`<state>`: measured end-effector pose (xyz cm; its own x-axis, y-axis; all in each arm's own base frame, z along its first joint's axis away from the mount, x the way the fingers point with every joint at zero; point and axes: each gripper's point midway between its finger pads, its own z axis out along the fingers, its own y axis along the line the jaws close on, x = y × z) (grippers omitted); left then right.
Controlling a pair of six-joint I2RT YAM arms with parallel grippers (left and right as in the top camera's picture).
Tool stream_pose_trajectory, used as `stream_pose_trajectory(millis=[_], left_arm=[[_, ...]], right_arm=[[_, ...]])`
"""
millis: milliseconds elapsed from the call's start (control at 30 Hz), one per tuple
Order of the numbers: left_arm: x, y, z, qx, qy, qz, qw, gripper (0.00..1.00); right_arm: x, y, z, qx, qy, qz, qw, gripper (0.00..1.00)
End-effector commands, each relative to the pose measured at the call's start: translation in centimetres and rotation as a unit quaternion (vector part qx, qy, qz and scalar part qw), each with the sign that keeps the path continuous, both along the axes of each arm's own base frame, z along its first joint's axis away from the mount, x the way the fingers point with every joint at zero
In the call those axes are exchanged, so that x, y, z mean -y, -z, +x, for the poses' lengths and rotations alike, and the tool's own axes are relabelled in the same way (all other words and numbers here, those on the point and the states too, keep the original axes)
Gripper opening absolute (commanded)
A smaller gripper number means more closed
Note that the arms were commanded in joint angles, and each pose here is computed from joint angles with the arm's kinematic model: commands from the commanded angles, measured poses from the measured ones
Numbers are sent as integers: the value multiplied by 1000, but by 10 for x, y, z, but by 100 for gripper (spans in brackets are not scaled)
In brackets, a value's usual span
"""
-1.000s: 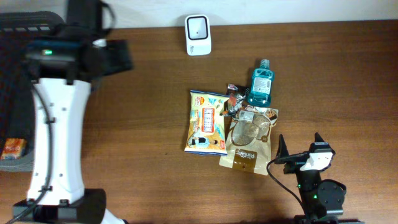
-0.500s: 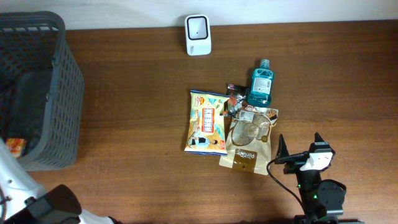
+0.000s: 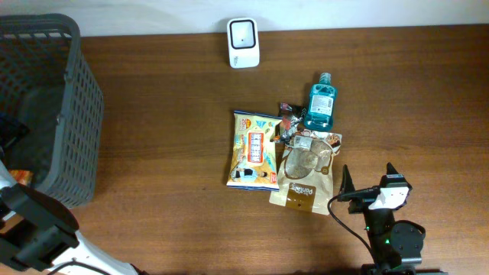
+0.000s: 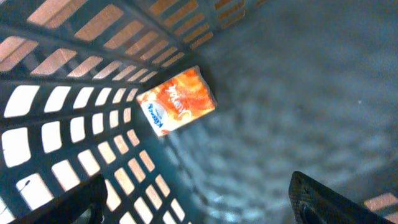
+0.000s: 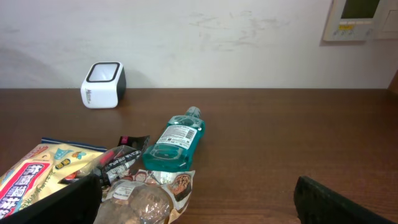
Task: Scan the item barcode
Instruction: 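Reach the left gripper into the basket and grasp the orange tissue pack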
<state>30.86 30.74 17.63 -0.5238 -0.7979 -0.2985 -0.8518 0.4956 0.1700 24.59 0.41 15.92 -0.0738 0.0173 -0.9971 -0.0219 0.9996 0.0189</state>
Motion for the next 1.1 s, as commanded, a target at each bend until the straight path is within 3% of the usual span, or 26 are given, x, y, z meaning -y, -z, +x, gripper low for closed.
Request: stream_pose_trajectory(millis=[0,200,533,667,1067], left_arm=[[-13,14,-4,-34,-5,17,999,88],[-23,25,-13,-83,-12,41,996,86],[4,41,12,-118,35,50,991,80],[2,52,1,-137,-18,76,987,76],[-10,100,-18,-150,-38,85,984,70]], right_arm=[[0,3,0,-2,1,-3,1000,98],[0,3,0,-2,1,-3,1000,98],[0,3,0,-2,1,-3,1000,98],[0,3,0,-2,1,-3,1000,98],[0,3,0,-2,1,-3,1000,98]])
